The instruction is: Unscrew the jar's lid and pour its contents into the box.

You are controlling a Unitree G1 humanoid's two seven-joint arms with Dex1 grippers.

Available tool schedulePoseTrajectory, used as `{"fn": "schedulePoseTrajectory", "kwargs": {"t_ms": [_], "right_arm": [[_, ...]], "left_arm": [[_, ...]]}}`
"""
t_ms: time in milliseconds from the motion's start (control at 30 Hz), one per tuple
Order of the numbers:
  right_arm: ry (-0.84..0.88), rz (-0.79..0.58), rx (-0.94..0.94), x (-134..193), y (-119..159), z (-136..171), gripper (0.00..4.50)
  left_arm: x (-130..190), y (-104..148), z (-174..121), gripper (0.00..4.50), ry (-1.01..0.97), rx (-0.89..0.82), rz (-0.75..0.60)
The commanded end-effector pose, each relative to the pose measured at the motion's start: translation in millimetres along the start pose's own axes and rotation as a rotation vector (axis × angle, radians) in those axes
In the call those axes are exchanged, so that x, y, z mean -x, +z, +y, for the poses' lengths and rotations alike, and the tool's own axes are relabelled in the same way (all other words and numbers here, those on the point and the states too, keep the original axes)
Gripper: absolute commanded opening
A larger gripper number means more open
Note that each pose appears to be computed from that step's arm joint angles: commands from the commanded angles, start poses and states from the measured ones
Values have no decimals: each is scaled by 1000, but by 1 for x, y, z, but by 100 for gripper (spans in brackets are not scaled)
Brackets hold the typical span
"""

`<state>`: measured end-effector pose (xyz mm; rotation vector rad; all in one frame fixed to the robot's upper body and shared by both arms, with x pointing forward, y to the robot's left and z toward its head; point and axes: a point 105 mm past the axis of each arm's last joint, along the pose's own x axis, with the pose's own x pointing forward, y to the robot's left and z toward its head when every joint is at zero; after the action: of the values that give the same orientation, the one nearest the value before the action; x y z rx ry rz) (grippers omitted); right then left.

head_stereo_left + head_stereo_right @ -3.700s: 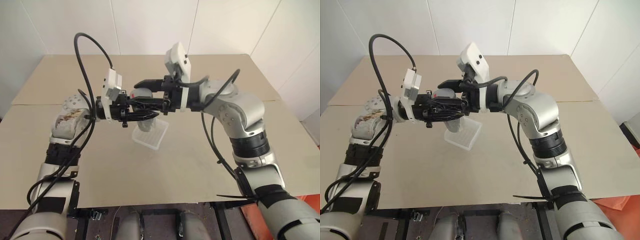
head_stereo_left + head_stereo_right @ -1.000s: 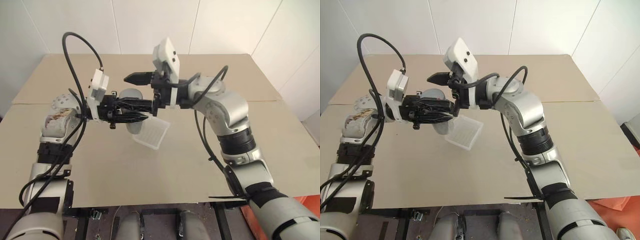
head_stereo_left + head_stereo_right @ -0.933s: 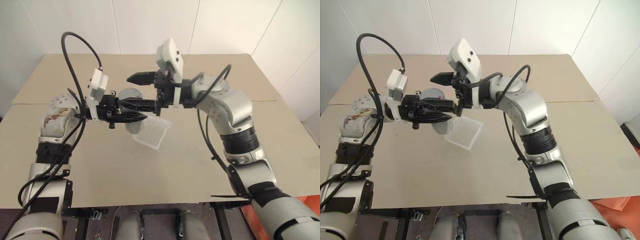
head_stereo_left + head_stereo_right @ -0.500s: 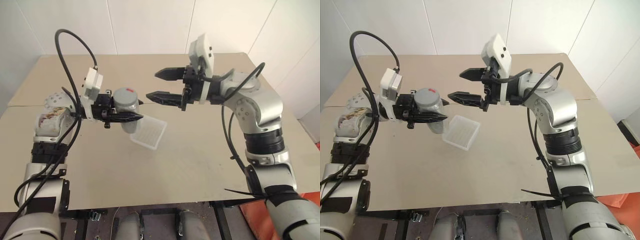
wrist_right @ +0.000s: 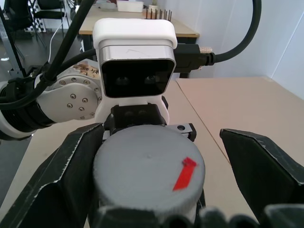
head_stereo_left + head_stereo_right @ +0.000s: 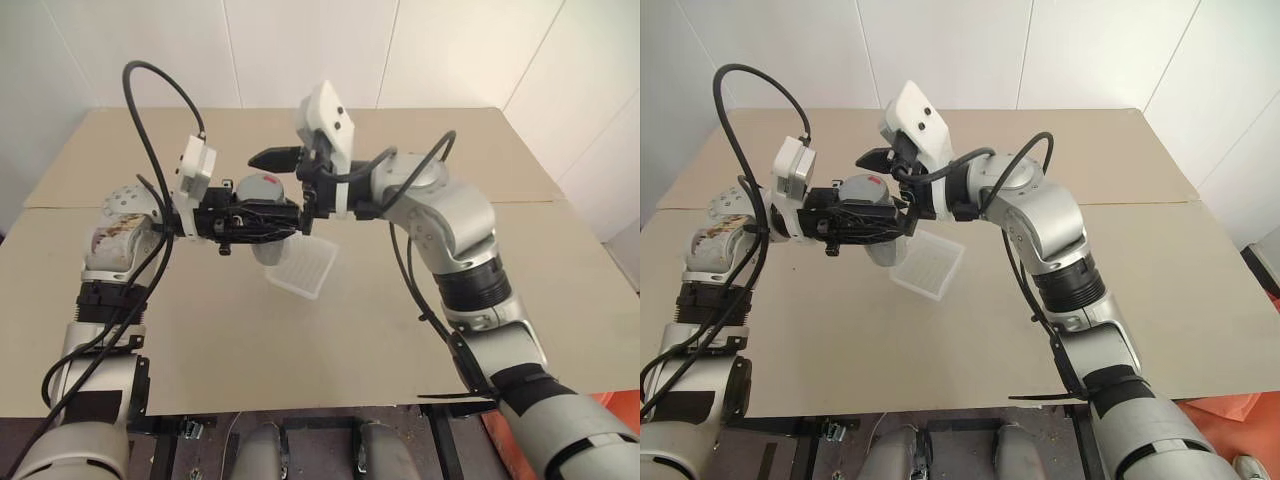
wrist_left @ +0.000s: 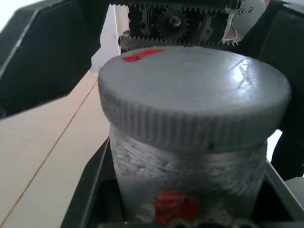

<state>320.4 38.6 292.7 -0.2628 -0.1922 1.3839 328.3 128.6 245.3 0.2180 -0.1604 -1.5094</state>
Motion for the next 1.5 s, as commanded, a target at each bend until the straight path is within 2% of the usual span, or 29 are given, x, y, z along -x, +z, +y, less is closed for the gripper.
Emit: {"fn": "schedulePoseTrajectory", "kwargs": {"t_ms": [33, 300, 467, 833, 1133, 1300, 1500], "right_arm": [[-32, -46, 44, 6, 16, -7, 447], [-47, -46, 29, 38, 13, -15, 447], [-10, -31, 51, 48, 10, -6, 447], [123, -78, 73, 44, 20, 20, 447], [13, -78, 112, 10, 27, 2, 447], [16, -79, 93, 8, 26, -1, 447], [17, -63, 85, 23, 21, -3, 447]], "left_arm": [[4, 14, -1, 202, 0, -58, -8], [8, 15, -2, 202, 6, -57, 1], [8, 16, -2, 202, 5, -61, 2], [5, 16, -2, 202, -6, -66, -4], [2, 17, -3, 202, -18, -65, -9], [4, 17, -3, 202, -13, -65, -5], [8, 17, -4, 202, 1, -63, 1]]}}
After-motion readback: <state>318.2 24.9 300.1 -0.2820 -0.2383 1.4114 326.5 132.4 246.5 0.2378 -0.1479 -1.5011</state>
